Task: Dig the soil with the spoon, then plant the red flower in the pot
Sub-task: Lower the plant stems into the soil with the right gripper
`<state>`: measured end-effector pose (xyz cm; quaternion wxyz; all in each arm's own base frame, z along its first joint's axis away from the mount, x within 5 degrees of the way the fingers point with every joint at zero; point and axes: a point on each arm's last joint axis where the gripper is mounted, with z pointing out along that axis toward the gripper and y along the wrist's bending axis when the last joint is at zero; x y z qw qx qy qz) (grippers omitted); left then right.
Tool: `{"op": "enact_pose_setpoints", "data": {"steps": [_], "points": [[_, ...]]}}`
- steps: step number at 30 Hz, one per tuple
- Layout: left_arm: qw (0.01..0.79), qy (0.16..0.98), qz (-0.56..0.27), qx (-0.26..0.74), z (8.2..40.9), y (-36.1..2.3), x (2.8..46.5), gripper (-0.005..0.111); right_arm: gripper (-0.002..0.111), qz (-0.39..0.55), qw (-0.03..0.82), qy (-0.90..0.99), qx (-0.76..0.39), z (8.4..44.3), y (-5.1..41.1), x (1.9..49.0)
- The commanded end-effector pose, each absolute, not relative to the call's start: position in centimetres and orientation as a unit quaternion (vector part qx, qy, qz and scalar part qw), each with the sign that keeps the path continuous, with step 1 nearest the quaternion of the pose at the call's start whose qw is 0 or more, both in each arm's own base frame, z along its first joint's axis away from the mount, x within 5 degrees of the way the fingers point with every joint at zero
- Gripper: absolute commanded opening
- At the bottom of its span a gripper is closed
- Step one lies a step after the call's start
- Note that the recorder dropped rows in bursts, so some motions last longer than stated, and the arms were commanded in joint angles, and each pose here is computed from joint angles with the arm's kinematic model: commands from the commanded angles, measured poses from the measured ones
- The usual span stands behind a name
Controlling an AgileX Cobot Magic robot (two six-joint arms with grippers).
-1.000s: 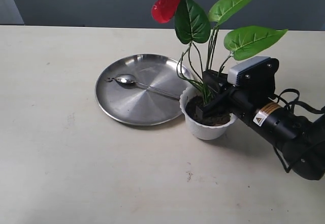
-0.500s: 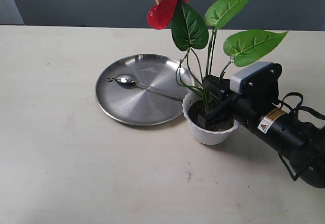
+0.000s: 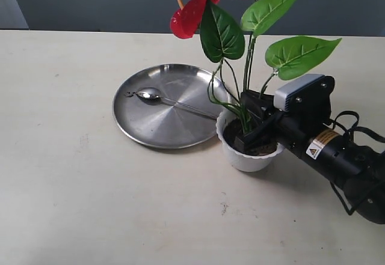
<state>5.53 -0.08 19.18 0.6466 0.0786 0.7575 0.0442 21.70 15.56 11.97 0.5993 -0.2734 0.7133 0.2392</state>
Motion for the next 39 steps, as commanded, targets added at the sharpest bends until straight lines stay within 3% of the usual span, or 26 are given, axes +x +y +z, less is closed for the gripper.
{"op": "enact_pose_setpoints", "data": {"steps": [1, 39], "points": [[0.650, 0.755, 0.041, 0.079, 19.1, -0.1, 5.5, 0.000, -0.001, 0.234, 0.565, 0.738, -0.285, 11.0, 15.0, 20.6], [0.650, 0.755, 0.041, 0.079, 19.1, -0.1, 5.5, 0.000, -0.001, 0.217, 0.547, 0.749, -0.305, 9.8, 14.6, 20.0]]}}
